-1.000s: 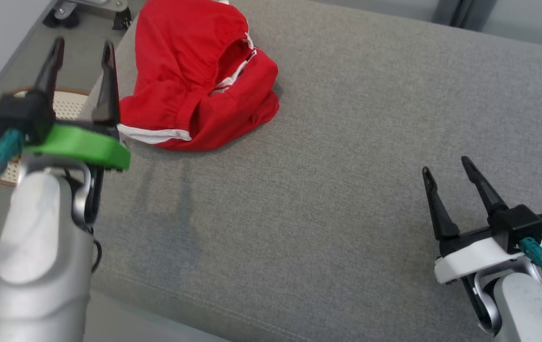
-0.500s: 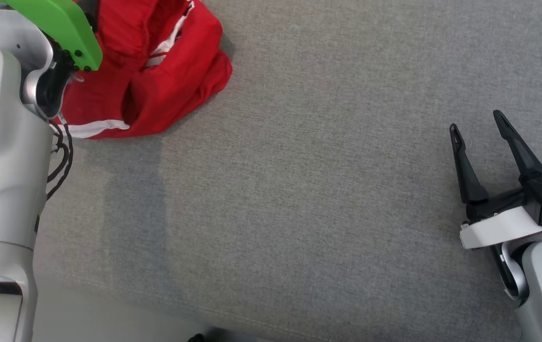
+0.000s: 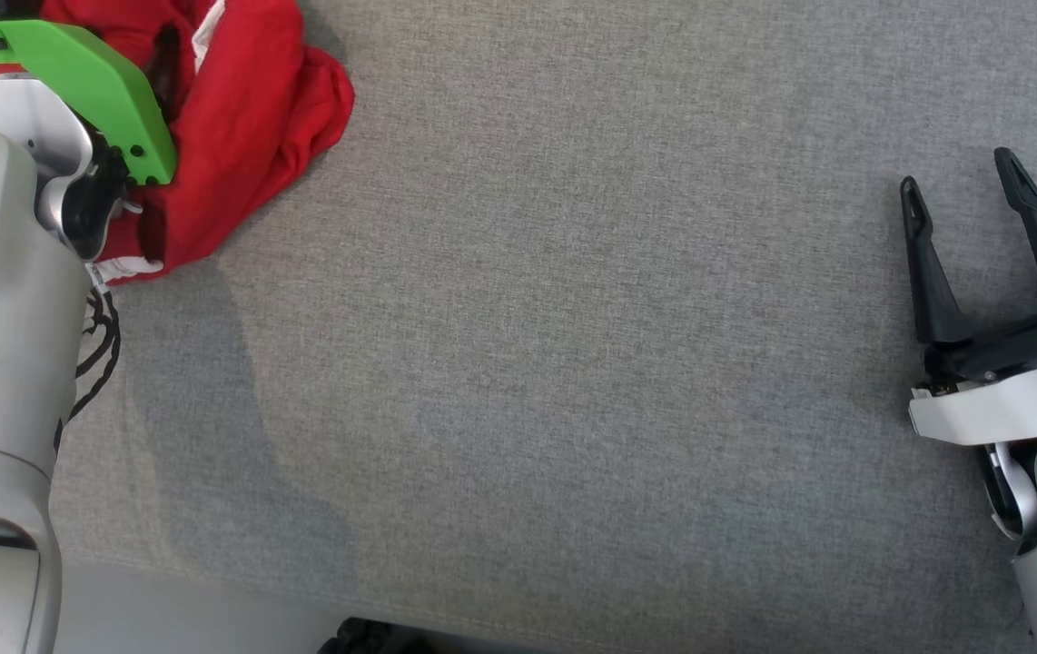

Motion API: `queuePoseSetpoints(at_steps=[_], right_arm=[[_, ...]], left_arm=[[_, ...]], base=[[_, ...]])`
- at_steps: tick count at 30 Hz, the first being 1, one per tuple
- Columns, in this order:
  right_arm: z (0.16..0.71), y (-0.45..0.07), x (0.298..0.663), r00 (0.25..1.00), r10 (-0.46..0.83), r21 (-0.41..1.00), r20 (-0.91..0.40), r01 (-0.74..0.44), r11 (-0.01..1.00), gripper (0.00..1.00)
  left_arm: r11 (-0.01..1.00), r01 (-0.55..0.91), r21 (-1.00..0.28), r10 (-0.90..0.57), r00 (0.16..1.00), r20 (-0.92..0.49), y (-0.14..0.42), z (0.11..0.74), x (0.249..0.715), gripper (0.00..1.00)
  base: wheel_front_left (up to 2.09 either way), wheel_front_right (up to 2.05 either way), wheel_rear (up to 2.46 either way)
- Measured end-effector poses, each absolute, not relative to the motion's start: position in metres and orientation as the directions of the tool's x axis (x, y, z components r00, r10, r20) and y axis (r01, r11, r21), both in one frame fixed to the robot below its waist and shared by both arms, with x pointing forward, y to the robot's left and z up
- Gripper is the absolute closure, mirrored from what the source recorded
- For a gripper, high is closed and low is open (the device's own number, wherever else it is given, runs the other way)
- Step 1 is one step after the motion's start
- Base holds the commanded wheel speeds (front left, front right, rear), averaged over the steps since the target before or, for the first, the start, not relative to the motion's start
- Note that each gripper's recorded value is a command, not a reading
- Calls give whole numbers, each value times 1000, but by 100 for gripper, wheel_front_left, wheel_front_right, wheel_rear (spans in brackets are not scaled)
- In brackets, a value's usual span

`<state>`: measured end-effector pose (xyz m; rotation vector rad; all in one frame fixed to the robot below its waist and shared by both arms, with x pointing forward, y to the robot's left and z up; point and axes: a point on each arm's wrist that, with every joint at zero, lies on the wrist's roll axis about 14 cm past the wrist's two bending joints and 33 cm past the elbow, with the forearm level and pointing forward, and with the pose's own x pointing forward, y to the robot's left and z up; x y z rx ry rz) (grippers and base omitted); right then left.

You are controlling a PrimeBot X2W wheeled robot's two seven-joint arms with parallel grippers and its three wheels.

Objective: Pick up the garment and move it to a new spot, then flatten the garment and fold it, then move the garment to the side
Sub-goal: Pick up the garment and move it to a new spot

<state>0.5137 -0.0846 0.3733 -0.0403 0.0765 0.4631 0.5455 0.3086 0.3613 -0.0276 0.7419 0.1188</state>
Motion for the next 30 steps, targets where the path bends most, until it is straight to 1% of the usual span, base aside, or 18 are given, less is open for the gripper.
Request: queuePoseSetpoints(at_steps=[2, 3, 4, 5, 7, 9, 11, 16, 20, 24, 30], right_arm=[[372, -86, 514, 894, 440, -19, -85, -443, 896, 0], [372, -86, 514, 895, 439, -18, -84, -442, 897, 0], [372, -85, 514, 895, 439, -17, -83, -441, 897, 0], [372, -85, 514, 894, 439, -16, -83, -442, 897, 0], [373, -84, 514, 895, 439, -14, -83, -442, 897, 0], [375, -83, 514, 895, 439, -11, -80, -441, 898, 0], [378, -81, 513, 896, 438, -6, -79, -440, 898, 0], [390, -73, 505, 896, 438, 25, -75, -437, 899, 0], [405, -62, 495, 894, 444, 56, -58, -441, 896, 0], [429, -57, 483, 901, 433, 79, -23, -430, 899, 0], [463, -63, 459, 920, 391, 108, 27, -392, 914, 0]], left_arm=[[993, -117, 17, 97, 727, -680, 308, 357, 546, 0], [993, -115, 18, 97, 730, -676, 308, 357, 547, 28], [993, -112, 23, 99, 738, -668, 309, 358, 547, 60], [993, -112, 26, 101, 750, -654, 310, 361, 548, 100], [994, -110, 24, 101, 775, -624, 310, 368, 551, 100], [995, -100, 29, 99, 821, -563, 311, 384, 557, 100], [995, -81, 49, 95, 870, -484, 313, 404, 564, 100], [993, -43, 112, 79, 939, -336, 319, 454, 567, 100], [987, -18, 157, 55, 971, -233, 320, 499, 566, 100], [978, 34, 208, -4, 990, -144, 307, 549, 564, 100], [956, 131, 262, -133, 991, -11, 267, 631, 555, 100]], base=[[0, 0, 0], [0, 0, 0], [0, 0, 0], [0, 0, 0], [0, 0, 0], [0, 0, 0], [0, 0, 0], [0, 0, 0], [0, 0, 0], [0, 0, 0], [0, 0, 0]])
